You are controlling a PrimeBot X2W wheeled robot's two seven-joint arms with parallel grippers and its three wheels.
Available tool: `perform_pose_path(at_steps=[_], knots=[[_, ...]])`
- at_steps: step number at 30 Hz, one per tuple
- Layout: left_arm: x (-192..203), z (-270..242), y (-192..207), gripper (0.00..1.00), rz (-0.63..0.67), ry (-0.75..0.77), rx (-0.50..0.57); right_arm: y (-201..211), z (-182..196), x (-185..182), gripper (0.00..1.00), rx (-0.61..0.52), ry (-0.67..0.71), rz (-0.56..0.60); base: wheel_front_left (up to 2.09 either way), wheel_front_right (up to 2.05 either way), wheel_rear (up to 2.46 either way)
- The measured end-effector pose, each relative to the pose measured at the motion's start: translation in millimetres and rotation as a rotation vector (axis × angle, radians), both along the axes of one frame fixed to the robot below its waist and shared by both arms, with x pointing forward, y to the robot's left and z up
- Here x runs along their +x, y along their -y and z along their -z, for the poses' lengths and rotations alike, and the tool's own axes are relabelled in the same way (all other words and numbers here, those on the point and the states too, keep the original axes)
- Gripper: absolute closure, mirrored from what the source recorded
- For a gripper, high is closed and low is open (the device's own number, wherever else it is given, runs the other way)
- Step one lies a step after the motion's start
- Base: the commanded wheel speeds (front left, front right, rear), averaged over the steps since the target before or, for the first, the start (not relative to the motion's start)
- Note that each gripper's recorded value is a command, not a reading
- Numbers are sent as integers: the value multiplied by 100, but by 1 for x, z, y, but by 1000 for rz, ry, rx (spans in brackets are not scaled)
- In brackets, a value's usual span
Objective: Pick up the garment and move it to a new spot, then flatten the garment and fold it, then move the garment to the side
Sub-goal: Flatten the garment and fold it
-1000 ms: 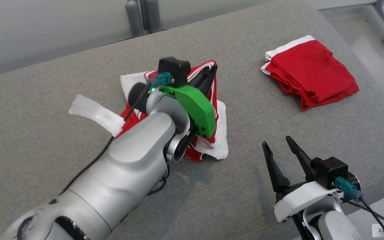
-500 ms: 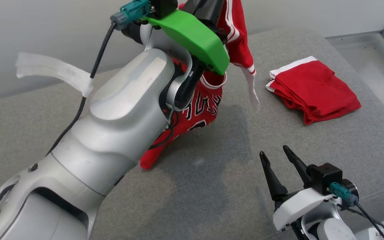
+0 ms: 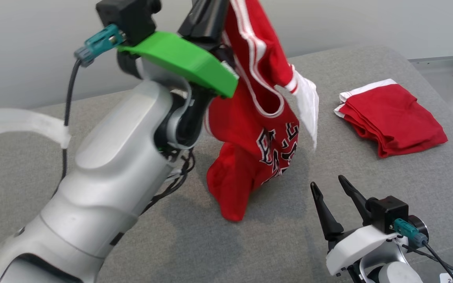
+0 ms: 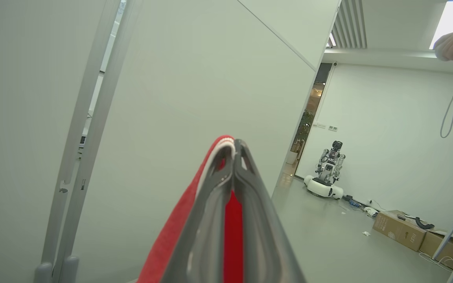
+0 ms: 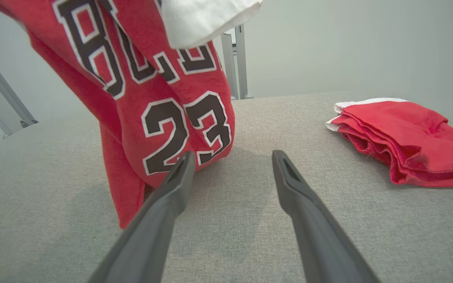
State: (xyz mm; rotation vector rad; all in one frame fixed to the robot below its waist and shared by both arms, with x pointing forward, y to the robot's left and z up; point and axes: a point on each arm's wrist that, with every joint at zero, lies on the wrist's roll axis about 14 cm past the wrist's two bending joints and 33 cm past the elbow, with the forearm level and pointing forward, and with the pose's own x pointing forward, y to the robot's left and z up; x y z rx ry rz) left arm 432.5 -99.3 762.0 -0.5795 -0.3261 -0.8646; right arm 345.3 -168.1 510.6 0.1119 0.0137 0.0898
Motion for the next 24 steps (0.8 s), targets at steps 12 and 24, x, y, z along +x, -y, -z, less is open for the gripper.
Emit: perform_pose_path(at_steps=[12, 24], knots=[[60, 182, -181, 100, -517, -394, 220, -16, 8, 17, 0, -1, -24, -54, 0, 0, 0], [47, 270, -292, 6, -844, -597, 381, -25, 14, 25, 0, -3, -45, -84, 0, 0, 0]])
